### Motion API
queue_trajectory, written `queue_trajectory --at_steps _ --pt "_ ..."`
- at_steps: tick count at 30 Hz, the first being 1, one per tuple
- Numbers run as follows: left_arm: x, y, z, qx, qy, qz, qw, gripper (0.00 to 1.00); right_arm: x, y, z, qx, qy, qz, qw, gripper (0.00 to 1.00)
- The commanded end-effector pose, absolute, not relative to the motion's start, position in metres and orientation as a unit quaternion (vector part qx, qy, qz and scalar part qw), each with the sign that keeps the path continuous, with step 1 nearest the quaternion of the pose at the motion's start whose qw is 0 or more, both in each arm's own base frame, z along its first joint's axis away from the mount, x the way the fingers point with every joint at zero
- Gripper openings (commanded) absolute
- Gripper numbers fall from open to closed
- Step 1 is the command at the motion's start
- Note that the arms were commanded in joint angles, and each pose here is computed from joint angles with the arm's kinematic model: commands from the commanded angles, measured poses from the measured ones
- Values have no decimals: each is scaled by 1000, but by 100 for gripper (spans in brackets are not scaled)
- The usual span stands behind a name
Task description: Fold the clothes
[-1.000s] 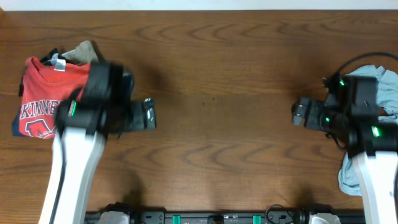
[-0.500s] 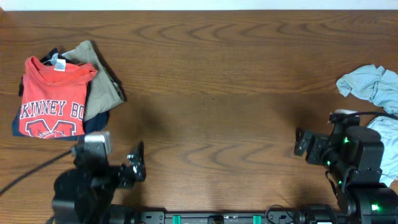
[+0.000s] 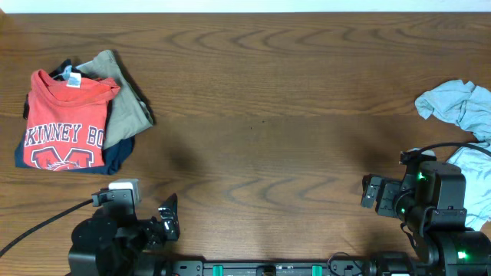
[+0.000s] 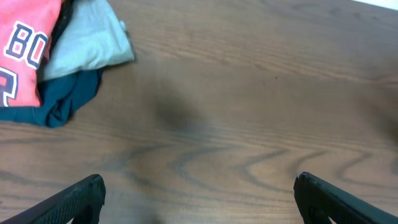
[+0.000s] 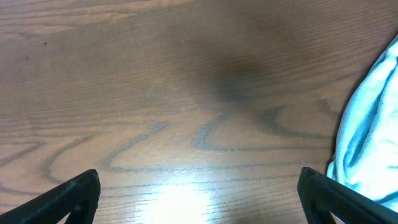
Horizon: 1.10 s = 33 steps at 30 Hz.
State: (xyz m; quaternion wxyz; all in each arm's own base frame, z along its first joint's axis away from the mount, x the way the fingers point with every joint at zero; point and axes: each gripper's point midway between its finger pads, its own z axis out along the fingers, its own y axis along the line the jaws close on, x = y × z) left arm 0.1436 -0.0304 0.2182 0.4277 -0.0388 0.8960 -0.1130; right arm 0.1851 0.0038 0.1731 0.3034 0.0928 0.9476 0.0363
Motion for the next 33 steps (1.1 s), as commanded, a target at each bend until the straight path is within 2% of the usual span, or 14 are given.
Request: queue_trajectory --at_steps 1,15,25,33 --pt "142 -28 214 -43 899 -107 422 98 184 3 171 84 949 29 303 99" --pt "142 -28 214 -43 900 -107 421 98 176 1 174 85 937 27 337 99" --pt "142 -28 214 -43 900 -107 421 98 215 17 169 52 841 82 532 99" --pt "142 -28 214 -43 900 -107 421 98 238 22 187 14 740 86 667 99"
